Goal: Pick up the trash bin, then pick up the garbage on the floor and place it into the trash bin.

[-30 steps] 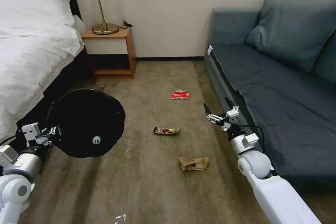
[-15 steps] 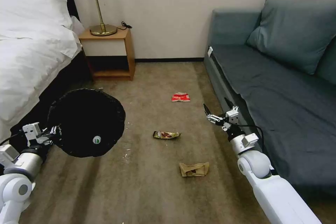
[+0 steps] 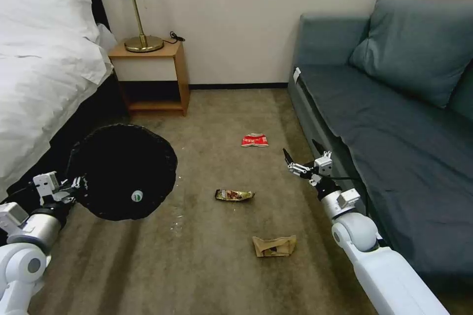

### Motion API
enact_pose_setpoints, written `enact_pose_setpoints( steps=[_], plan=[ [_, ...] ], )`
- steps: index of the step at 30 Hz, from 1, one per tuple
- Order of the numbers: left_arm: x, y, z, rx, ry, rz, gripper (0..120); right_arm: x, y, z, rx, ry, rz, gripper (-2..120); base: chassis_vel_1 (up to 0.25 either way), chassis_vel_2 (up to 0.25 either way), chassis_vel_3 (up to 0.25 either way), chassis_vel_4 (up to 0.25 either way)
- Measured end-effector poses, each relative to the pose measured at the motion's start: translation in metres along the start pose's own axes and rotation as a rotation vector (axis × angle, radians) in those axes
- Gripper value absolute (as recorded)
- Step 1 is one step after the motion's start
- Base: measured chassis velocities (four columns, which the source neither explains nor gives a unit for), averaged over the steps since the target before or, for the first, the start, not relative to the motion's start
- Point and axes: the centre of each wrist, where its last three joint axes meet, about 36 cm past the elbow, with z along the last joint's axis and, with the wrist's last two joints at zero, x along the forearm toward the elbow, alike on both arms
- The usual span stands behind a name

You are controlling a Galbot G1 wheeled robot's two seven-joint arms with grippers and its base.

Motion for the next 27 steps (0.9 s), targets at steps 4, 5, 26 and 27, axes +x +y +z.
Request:
enact_pose_setpoints(
  steps=[4,5,26,27],
  plan=[
    [0.0,-0.001,0.001,0.002,-0.001,0.0,1,0.006,-0.008,0.01,0.019,-0.034,-0.037,100,-0.036,0.07,0.058,-0.058],
    [0.0,-0.001,0.001,0.002,-0.001,0.0,1,0.007,-0.015,0.011,0.037,-0.035,-0.064,100,0.0,0.0,0.0,0.0],
    [-0.004,-0.009,0.008,-0.001,-0.022,0.035,1,-0.05,-0.145,0.044,0.62,0.472,-1.172,100,0.0,0.0,0.0,0.0],
    [-0.004,-0.009,0.008,-0.001,-0.022,0.035,1,-0.05,-0.145,0.044,0.62,0.472,-1.172,100,0.0,0.0,0.0,0.0]
  ],
)
